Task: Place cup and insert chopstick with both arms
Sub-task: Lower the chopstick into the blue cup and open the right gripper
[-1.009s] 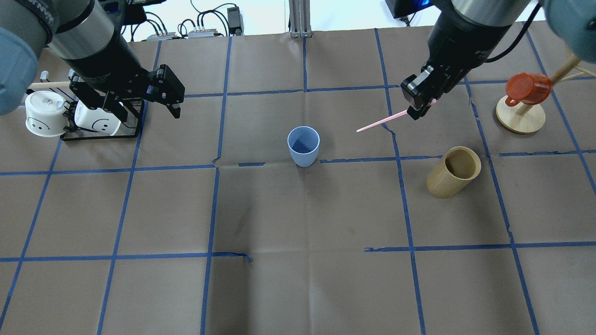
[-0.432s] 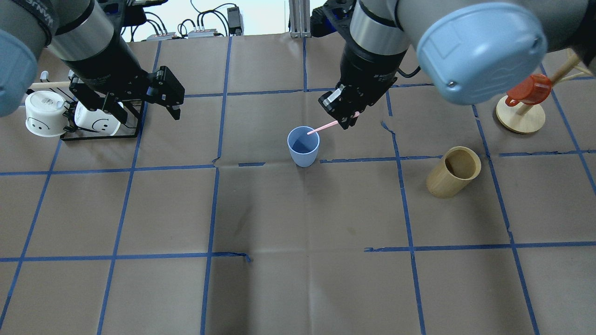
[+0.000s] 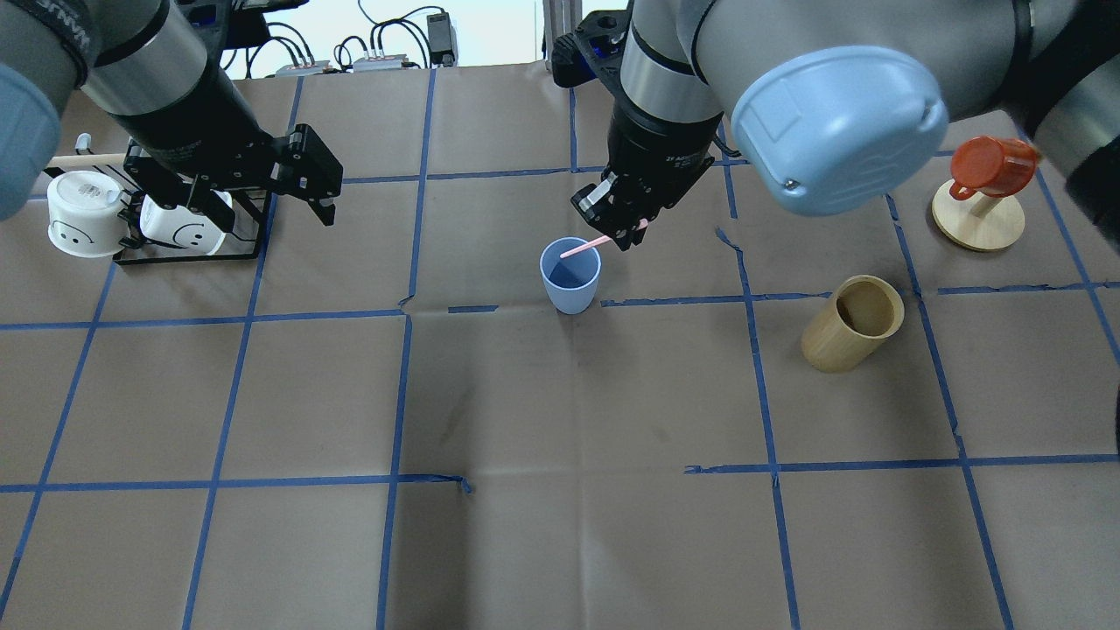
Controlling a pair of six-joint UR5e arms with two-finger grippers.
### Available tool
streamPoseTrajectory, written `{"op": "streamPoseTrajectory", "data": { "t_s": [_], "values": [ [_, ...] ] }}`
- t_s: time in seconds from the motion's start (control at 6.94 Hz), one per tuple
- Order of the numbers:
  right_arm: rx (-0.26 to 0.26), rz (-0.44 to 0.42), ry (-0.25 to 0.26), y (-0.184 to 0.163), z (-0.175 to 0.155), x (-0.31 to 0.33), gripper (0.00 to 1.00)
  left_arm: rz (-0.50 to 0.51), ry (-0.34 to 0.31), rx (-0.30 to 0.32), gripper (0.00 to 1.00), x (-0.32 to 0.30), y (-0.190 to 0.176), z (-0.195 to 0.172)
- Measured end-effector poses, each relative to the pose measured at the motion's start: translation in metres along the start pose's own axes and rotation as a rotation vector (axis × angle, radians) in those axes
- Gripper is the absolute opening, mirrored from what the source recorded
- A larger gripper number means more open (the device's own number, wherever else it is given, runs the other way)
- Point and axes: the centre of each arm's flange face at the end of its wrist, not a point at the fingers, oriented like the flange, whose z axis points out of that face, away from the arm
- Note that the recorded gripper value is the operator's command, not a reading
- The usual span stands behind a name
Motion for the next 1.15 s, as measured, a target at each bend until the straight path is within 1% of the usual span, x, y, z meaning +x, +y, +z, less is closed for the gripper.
{"op": "streamPoseTrajectory", "data": {
  "t_s": [0.14,0.72,0.86,1.01,1.15],
  "values": [
    [-0.007,-0.004,0.001,0.001,0.009,0.001,0.19,-0.001,0.0,0.003,1.0,-0.001,-0.001,-0.001],
    [0.043,-0.01,0.021,-0.004,0.029,0.006,0.22,-0.003,0.002,0.003,1.0,0.0,-0.006,-0.002],
    [0.05,-0.014,0.024,-0.004,0.034,0.006,0.25,-0.005,0.005,0.0,1.0,0.0,-0.007,0.0],
    [0.055,-0.015,0.026,-0.004,0.038,0.007,0.4,-0.006,0.008,-0.002,1.0,0.0,-0.008,0.002],
    [0.073,-0.014,0.032,-0.005,0.04,0.008,0.71,-0.006,0.008,0.0,1.0,0.0,-0.008,0.001]
  ]
}}
